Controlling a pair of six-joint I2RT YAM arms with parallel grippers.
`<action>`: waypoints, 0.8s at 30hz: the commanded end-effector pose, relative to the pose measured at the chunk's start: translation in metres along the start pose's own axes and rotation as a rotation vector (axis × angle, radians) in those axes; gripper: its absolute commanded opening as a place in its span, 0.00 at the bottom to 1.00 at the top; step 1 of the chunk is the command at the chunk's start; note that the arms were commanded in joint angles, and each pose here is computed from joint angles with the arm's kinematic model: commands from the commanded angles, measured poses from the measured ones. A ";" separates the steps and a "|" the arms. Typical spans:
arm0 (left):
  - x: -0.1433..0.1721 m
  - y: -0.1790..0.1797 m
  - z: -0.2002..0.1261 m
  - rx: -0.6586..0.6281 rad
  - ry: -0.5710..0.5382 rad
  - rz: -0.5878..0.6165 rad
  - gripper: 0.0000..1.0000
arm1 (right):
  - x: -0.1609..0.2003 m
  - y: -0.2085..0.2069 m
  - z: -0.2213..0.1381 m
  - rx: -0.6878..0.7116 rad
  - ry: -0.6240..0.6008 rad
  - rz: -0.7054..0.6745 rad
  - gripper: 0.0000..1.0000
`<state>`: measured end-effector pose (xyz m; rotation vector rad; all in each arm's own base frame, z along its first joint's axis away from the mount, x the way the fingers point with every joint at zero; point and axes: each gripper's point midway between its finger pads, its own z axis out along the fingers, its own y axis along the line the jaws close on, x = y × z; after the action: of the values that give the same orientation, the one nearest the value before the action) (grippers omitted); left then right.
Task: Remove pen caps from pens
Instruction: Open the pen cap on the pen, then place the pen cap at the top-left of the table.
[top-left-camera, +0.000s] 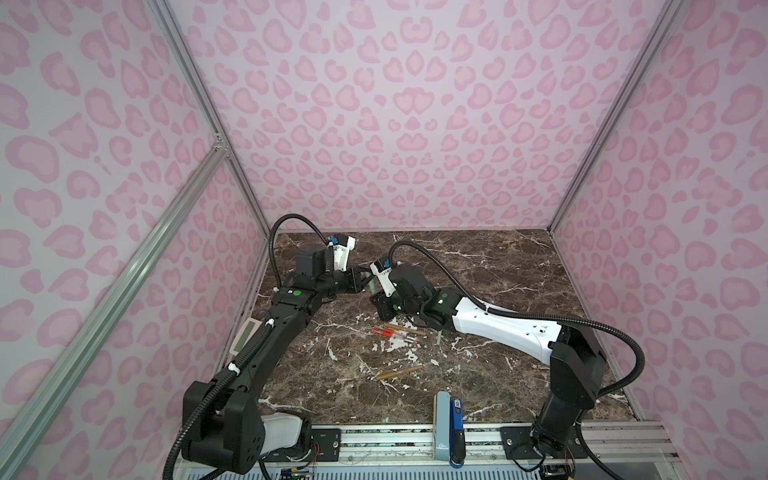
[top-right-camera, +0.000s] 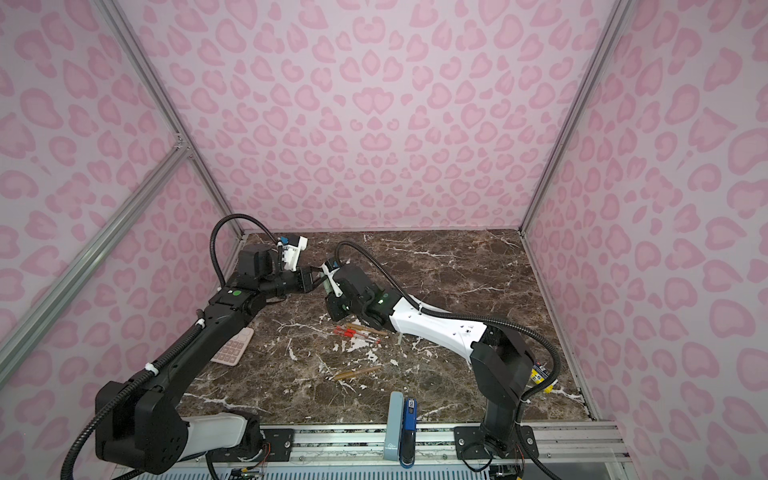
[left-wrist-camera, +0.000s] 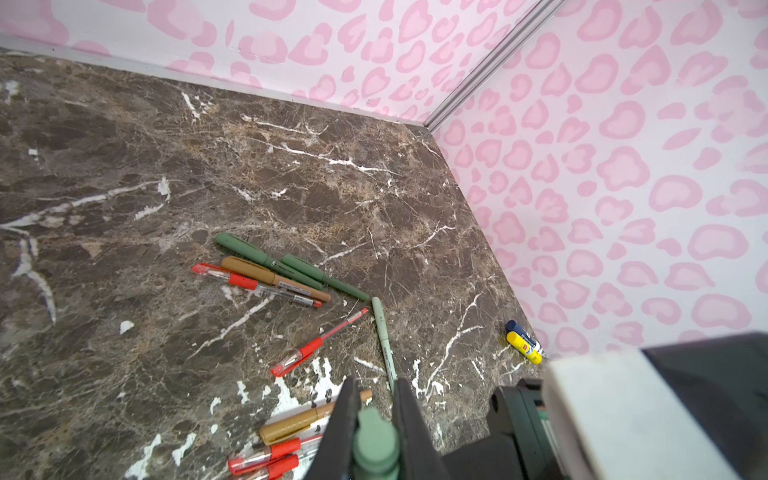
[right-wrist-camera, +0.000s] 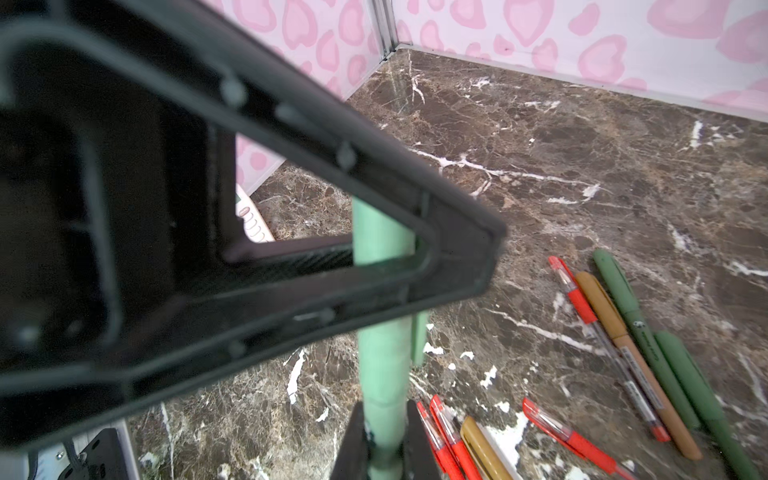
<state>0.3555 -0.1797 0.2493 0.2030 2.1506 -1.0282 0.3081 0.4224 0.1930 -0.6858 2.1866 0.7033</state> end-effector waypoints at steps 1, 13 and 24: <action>-0.034 -0.001 -0.018 -0.021 -0.104 0.045 0.04 | 0.047 -0.023 0.001 0.089 0.133 -0.025 0.00; -0.074 0.043 -0.050 -0.208 -0.171 0.098 0.04 | 0.101 -0.064 -0.026 0.173 0.211 0.040 0.00; -0.055 0.152 -0.058 -0.580 0.055 0.122 0.04 | 0.100 -0.183 -0.106 0.405 0.276 0.246 0.00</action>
<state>0.4277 -0.0483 0.2383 0.0702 2.2630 -0.4351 0.3262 0.2298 0.1462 -0.3206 2.4899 0.3847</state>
